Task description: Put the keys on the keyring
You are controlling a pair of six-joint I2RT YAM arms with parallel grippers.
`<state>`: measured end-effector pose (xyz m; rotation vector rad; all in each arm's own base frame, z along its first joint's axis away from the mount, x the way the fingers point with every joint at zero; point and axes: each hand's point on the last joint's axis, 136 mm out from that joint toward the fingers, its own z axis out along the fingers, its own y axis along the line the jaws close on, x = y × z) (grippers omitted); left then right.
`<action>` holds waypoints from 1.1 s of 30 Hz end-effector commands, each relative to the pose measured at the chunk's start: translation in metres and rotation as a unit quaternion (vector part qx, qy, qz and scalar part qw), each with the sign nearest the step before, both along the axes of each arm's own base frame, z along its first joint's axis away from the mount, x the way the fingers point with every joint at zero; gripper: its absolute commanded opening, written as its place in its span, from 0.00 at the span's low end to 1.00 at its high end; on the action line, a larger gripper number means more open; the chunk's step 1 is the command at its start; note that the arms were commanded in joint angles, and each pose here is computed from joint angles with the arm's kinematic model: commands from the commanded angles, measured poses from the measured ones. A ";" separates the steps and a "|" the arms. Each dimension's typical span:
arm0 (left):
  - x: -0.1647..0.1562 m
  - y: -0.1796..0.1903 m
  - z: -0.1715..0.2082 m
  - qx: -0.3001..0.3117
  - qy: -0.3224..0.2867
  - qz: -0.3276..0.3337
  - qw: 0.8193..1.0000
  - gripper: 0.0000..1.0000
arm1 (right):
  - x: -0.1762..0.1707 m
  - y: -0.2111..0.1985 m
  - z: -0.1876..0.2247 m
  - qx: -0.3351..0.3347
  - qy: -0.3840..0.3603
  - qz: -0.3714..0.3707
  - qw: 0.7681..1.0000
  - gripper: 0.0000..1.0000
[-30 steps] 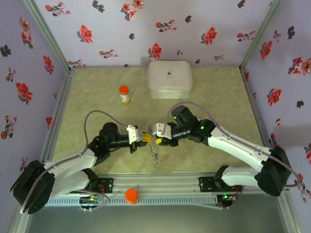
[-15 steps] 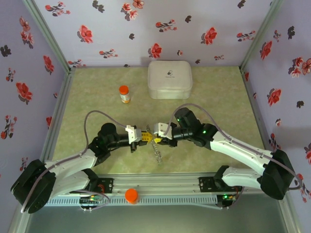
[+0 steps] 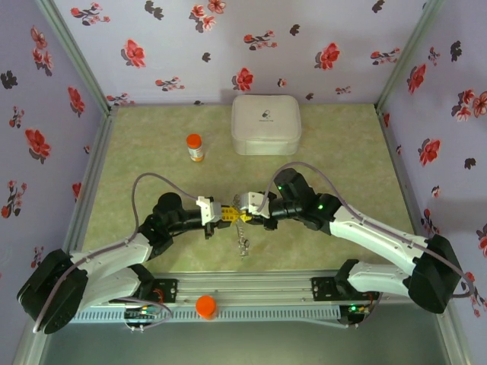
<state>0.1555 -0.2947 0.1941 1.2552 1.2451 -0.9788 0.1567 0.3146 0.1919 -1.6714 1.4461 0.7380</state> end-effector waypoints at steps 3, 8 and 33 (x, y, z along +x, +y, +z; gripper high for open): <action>-0.005 -0.003 0.012 -0.024 -0.019 -0.015 0.999 0.00 | -0.005 0.008 0.014 0.025 0.003 0.016 1.000 0.00; -0.001 0.001 -0.002 -0.007 -0.005 0.005 1.000 0.08 | -0.005 0.007 0.015 0.027 0.000 0.015 1.000 0.00; 0.004 0.003 -0.006 0.013 -0.022 0.021 0.999 0.00 | 0.011 -0.013 0.018 0.044 0.044 -0.073 0.995 0.33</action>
